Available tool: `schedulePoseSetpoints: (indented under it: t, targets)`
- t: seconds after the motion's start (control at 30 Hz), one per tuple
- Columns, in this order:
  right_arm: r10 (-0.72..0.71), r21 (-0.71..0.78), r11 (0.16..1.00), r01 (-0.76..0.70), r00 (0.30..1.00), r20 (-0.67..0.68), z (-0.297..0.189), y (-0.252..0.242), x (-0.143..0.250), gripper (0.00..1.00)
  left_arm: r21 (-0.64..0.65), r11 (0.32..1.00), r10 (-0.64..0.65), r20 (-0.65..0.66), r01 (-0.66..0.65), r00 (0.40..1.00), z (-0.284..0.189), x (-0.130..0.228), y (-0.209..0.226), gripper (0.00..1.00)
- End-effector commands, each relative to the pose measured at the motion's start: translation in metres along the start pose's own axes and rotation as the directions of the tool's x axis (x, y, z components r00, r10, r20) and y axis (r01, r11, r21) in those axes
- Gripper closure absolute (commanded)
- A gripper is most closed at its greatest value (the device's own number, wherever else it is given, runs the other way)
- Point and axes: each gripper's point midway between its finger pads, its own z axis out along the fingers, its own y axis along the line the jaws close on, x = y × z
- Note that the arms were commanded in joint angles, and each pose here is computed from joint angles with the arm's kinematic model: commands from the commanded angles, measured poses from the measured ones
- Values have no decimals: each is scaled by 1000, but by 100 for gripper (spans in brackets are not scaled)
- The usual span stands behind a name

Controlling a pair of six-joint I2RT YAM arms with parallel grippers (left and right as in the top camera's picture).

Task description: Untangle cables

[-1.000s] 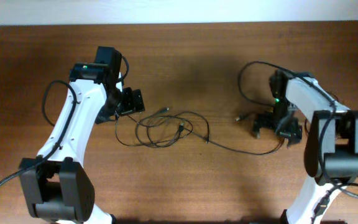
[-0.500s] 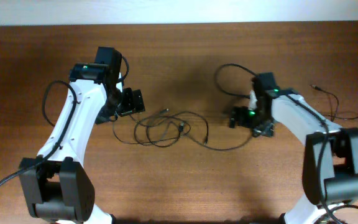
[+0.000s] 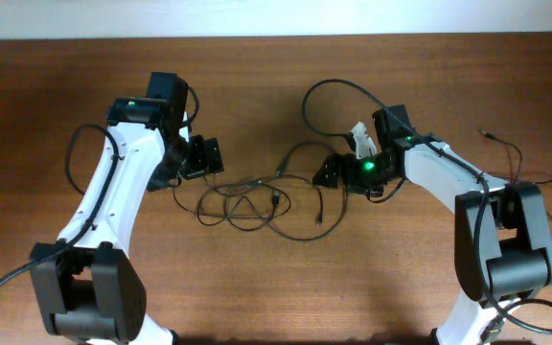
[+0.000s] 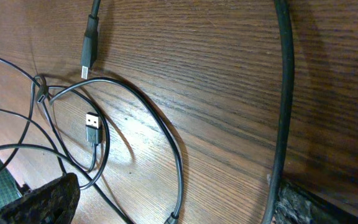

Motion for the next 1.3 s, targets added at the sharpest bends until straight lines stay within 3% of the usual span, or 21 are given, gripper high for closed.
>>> schedulePoseSetpoints:
  t: [0.0, 0.23, 0.27, 0.3, 0.33, 0.37, 0.43, 0.6, 1.03, 1.27]
  targets:
    - [87, 143, 987, -69, 989, -122, 29, -44, 42, 2, 20, 1000, 8, -5, -8, 1000, 1, 1, -4, 1]
    - [104, 154, 985, -81, 983, -148, 28, -47, 50, 2, 37, 999, 12, 27, -13, 1000, 1, -7, -8, 3]
    - [105, 154, 985, -81, 983, -148, 28, -47, 50, 2, 81, 997, 14, 9, -14, 1000, 1, -4, -15, 25]
    - [104, 154, 985, -81, 983, -148, 28, -47, 50, 2, 134, 991, 16, -20, -13, 1000, 1, 2, -24, 78]
    - [104, 154, 985, -81, 984, -148, 28, -47, 50, 2, 165, 986, 25, -43, -18, 999, 2, 8, -32, 93]
    - [104, 154, 985, -81, 984, -147, 28, -47, 49, 2, 164, 986, 37, -52, -28, 998, 4, 12, -35, 91]
    - [105, 154, 985, -82, 983, -148, 28, -47, 50, 2, 146, 987, 71, -67, -61, 995, 10, 22, -41, 75]
    - [155, 179, 977, -119, 966, -209, 24, -49, 68, 1, 139, 988, 85, -93, -72, 992, 17, 31, -43, 62]
    - [170, 196, 972, -127, 960, -221, 22, -52, 72, 2, 159, 984, 89, -39, -82, 995, 17, 18, -48, 50]
    - [172, 204, 971, -127, 960, -221, 22, -53, 72, 2, 172, 981, 91, -3, -89, 996, 17, 10, -52, 51]
